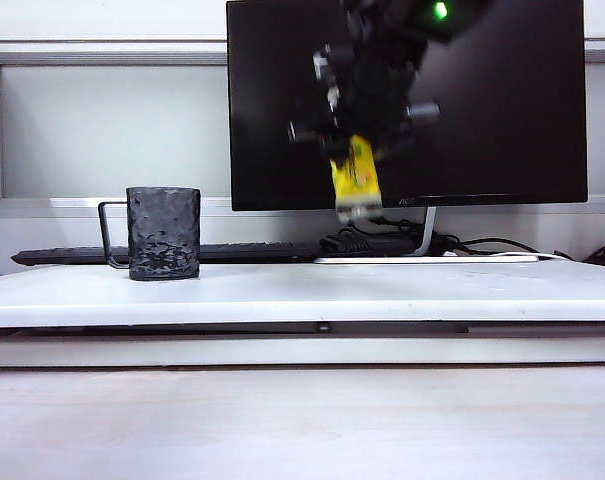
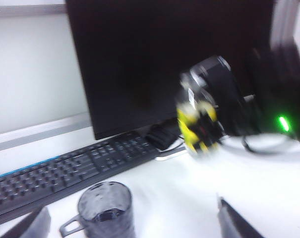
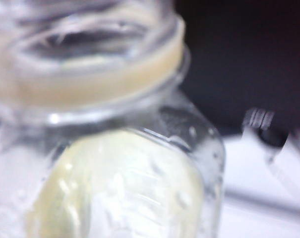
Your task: Carefully pick up the bottle and pour some water from the bottle into the cup.
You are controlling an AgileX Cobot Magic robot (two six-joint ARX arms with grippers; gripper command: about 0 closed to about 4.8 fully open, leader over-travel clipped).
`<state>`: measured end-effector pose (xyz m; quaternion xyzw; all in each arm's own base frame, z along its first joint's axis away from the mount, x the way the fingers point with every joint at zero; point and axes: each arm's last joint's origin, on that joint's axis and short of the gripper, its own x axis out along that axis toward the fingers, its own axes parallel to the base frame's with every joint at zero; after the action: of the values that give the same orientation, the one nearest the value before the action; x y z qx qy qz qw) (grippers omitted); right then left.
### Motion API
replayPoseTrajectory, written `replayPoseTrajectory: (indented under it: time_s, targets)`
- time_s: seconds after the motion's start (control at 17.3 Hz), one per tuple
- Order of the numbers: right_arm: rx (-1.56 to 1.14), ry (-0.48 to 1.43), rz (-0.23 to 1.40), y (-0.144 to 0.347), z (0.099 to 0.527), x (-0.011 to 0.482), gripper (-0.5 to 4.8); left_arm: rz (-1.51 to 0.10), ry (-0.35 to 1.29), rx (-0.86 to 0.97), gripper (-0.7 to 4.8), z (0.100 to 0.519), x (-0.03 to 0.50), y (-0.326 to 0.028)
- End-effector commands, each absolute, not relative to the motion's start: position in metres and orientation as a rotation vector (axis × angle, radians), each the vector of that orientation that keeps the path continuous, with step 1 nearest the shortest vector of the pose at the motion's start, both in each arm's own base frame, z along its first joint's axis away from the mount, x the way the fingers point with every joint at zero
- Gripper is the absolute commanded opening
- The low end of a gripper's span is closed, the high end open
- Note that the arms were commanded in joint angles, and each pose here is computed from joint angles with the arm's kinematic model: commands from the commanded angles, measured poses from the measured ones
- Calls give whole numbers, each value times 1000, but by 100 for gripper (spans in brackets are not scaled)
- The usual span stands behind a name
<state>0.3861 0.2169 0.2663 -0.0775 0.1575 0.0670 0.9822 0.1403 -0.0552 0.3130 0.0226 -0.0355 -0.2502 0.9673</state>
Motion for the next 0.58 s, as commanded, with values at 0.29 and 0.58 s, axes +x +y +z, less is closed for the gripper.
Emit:
replayPoseTrajectory:
  time_s: [0.29,0.58]
  targets:
    - [9,294,137,208,214,369,170,-498,-66,47,479,313,140,-55]
    - [-20,334,170,202,187,357,169,-498,-51,48,479,312,140,-55]
